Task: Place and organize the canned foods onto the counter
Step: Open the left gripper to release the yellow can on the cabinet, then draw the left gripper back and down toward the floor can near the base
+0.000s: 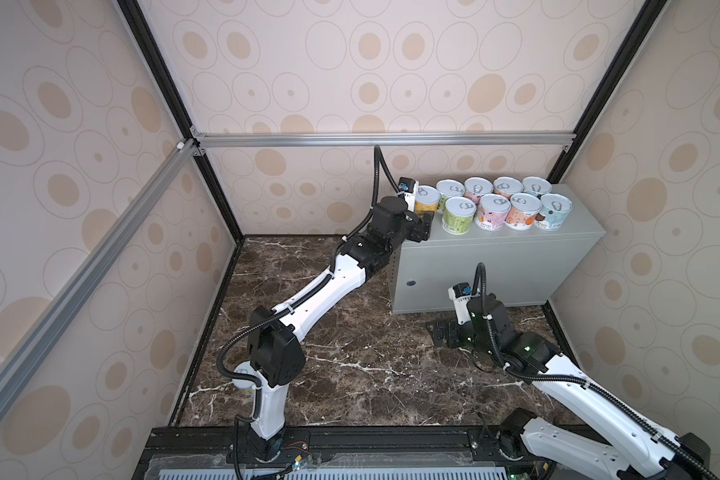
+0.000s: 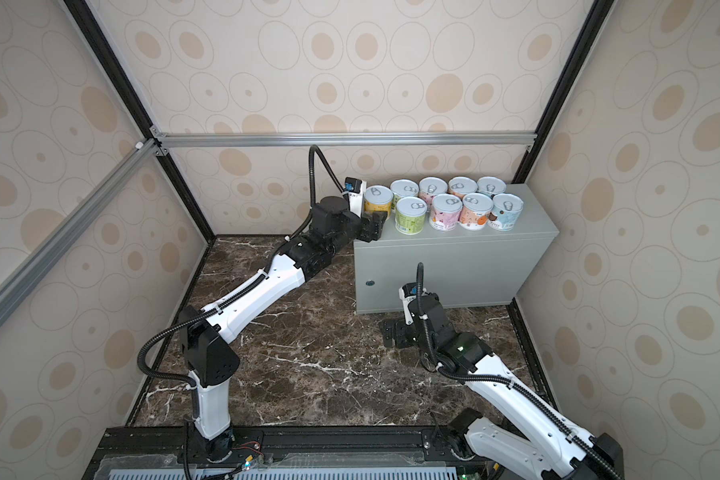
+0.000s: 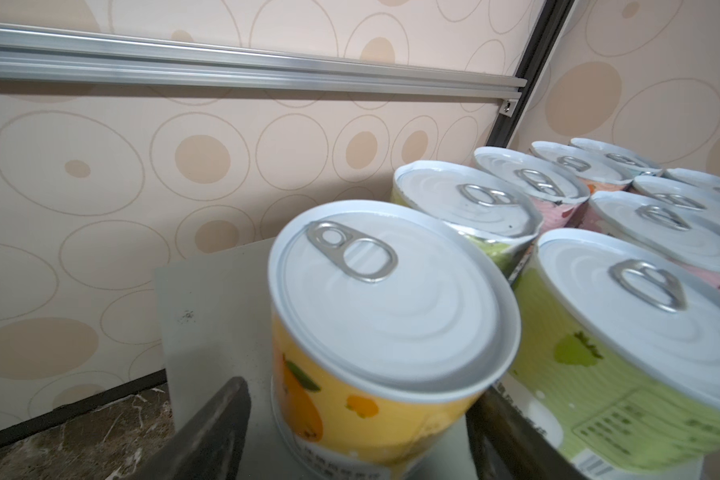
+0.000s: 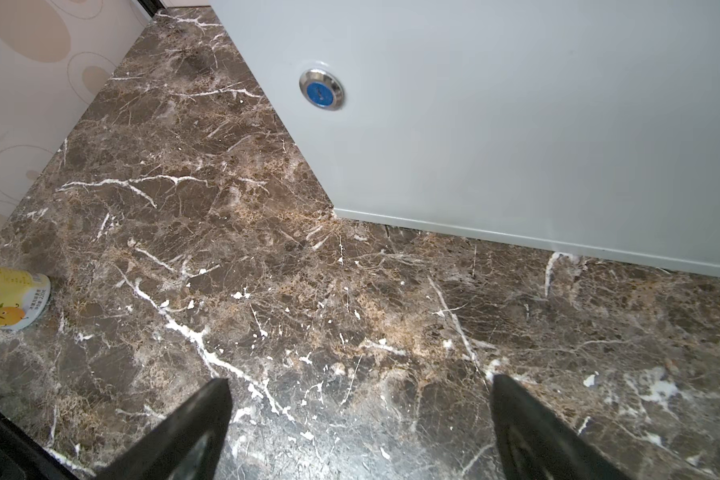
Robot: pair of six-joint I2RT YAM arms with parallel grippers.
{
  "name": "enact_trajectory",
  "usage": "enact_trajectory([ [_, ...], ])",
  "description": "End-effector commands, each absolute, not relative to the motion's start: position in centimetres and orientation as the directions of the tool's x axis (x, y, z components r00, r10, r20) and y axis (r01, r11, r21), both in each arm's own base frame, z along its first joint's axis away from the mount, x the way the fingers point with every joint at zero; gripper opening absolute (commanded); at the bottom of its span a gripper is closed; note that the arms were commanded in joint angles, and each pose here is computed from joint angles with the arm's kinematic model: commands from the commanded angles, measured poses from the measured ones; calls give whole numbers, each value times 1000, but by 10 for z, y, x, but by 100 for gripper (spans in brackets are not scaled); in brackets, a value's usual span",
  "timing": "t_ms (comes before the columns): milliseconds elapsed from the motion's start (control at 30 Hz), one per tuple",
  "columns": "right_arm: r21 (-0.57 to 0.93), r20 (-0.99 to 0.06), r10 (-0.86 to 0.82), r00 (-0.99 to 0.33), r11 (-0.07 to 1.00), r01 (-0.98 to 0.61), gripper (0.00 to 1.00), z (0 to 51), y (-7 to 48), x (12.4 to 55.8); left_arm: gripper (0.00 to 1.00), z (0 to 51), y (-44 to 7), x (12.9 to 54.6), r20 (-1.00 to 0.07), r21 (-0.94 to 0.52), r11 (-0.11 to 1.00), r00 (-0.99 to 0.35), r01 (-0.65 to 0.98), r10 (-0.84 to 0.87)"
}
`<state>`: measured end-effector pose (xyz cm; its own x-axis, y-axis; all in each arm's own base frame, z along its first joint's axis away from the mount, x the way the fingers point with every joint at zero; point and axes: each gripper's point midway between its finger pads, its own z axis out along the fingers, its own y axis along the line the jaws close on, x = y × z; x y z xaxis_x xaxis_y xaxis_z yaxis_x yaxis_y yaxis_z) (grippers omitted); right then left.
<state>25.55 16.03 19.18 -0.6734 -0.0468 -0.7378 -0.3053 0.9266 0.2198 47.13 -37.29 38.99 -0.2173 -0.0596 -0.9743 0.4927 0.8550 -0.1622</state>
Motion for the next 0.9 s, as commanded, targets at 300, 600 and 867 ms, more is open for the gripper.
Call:
enact_trajectory([
  [300, 219, -741, -46, -670, 927, -305, 99, 190, 158, 256, 82, 400, -363, 480, -975, -173, 861, -205, 478, -82],
  [600, 226, -779, -72, -623, 894, -387, 99, 208, 164, 246, 91, 426, -362, 460, -978, -179, 825, -190, 536, -89],
  [867, 268, -787, -90, -610, 842, -469, 99, 217, 177, 236, 99, 455, -342, 430, -981, -178, 812, -165, 556, -103],
])
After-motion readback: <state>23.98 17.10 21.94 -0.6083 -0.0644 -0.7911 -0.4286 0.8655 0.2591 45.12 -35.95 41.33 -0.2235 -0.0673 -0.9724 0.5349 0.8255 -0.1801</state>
